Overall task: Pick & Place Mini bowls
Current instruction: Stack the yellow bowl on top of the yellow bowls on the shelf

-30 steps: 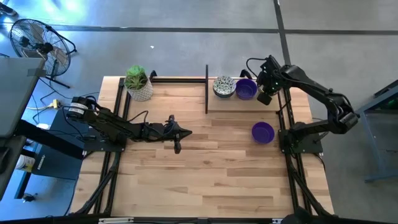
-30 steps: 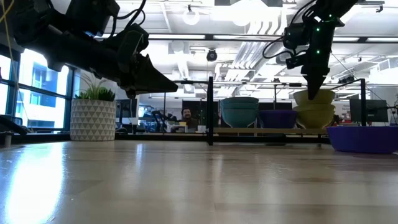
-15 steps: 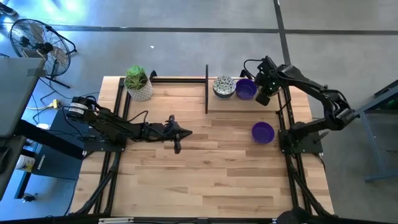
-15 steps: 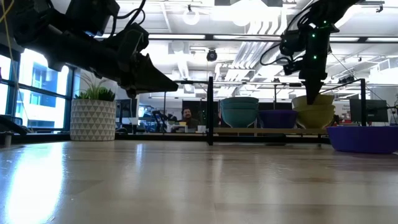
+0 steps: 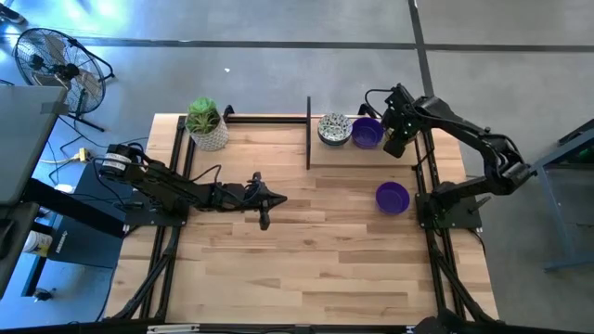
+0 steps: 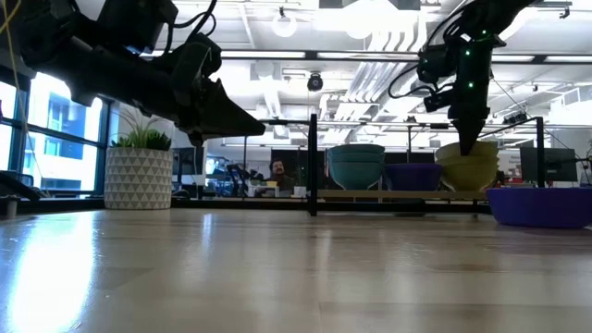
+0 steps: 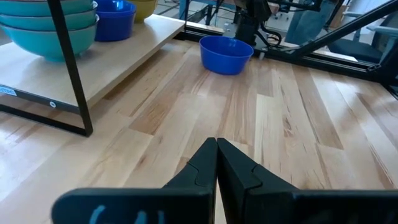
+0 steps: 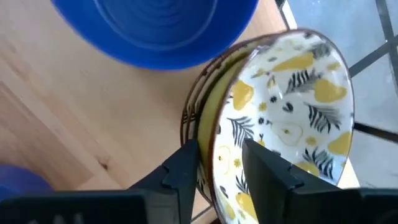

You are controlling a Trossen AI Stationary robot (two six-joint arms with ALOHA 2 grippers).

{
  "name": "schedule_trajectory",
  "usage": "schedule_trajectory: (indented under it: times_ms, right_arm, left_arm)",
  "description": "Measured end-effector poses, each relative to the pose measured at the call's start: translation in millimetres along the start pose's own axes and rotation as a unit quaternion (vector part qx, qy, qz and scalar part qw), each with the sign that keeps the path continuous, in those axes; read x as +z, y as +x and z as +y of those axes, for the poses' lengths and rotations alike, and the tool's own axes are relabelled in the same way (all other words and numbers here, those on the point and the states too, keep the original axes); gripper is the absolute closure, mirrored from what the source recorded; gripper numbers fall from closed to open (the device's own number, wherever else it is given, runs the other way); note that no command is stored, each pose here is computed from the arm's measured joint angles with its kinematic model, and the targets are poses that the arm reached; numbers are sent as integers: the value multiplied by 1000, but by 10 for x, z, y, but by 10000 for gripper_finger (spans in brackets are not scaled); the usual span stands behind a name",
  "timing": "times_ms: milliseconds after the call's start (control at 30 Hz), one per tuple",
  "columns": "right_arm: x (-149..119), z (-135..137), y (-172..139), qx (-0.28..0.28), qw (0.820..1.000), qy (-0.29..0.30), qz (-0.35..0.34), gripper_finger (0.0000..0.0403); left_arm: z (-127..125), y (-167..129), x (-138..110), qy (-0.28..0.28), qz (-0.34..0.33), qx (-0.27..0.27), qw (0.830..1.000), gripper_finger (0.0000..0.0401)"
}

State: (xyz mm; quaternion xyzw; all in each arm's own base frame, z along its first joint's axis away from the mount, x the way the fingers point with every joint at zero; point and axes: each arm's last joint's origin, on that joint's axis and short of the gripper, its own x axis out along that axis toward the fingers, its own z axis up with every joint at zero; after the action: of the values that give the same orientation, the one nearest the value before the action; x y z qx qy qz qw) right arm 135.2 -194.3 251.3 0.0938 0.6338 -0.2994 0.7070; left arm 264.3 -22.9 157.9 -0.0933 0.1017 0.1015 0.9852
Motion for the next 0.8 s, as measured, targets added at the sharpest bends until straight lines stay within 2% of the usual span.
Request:
schedule_trajectory:
  times_ms: [133,267,467,667,800]
  right_arm:
    - [-71,16,-79,4,1000,0,4,283]
    - [-141,24,-195,-3,1000,2,-10,295]
    - [-184,33,-310,3,999,7,-45,332]
    - [-140,22,-276,3,999,15,-51,392]
    - [-125,24,-277,13,998,22,-62,394]
  left_arm:
    - [0,0,-1,0,0,0,1000,398]
    - [0,0,-2,0,1,0,1000,398]
    - [1,0,-2,0,1,0,1000,398]
    - [1,0,-5,1,3,1,1000,398]
    - [2,0,-9,2,5,1,1000,398]
